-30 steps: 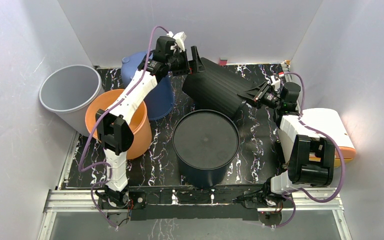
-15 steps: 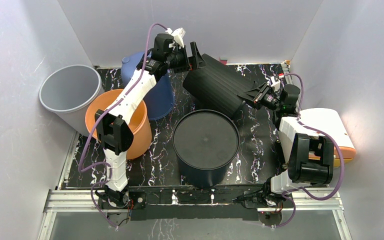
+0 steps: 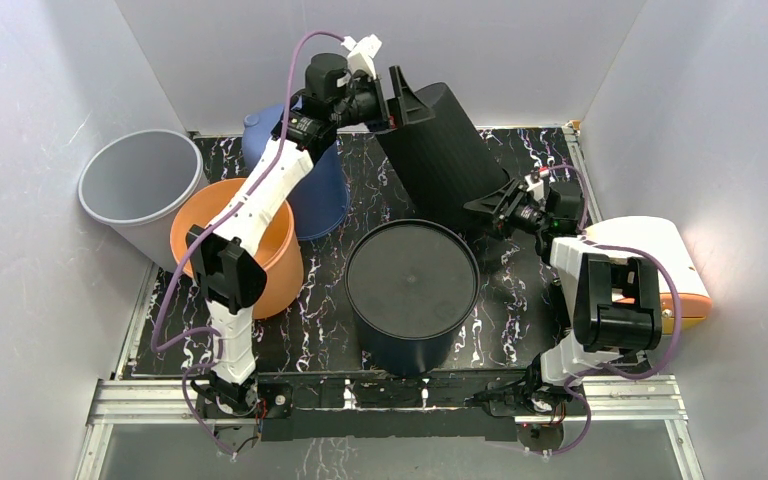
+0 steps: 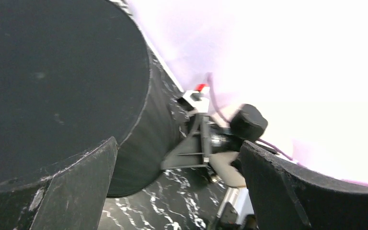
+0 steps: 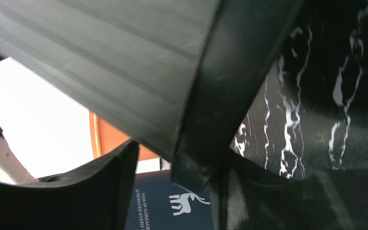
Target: Turn the large container upside down
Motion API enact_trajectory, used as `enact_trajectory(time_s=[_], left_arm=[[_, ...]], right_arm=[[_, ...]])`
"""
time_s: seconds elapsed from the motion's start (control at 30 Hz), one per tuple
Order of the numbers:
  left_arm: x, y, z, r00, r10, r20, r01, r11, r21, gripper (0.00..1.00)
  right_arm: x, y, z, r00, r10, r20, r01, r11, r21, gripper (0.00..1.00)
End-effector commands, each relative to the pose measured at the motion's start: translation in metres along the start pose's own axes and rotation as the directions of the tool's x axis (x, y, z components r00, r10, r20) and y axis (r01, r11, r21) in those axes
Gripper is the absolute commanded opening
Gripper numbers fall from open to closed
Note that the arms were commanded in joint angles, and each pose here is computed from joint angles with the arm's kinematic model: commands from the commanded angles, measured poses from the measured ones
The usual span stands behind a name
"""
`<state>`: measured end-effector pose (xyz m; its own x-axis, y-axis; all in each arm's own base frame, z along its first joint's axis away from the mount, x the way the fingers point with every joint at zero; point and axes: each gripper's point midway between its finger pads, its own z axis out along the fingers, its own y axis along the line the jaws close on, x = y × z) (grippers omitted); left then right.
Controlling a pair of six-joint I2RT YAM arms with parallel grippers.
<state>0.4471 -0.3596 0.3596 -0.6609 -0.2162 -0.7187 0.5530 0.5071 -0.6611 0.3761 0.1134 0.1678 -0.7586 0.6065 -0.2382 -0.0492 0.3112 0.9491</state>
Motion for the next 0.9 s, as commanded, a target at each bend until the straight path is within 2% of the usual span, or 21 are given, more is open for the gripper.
enact_trajectory(time_s=[0.0,0.4,0.87], left_arm=[[-0.003,-0.088,-0.029,0.999,0.041,-0.014,-0.037,0.973,0.229,0.98],[0.007,-0.084,-0.019,0.999,-0.01,-0.048,0.022,0.964,0.266,0.98],[0.01,-0.093,-0.021,0.998,-0.015,-0.055,0.031,0.954,0.299,0.98]], right_arm=[[0.009,-0.022,0.004,0.999,0.052,-0.005,-0.051,0.997,0.066,0.59],[0.011,-0.034,0.003,0.997,0.073,0.004,-0.073,0.989,0.129,0.78],[0.005,-0.057,-0.009,0.999,0.041,0.03,-0.048,0.942,0.333,0.82]])
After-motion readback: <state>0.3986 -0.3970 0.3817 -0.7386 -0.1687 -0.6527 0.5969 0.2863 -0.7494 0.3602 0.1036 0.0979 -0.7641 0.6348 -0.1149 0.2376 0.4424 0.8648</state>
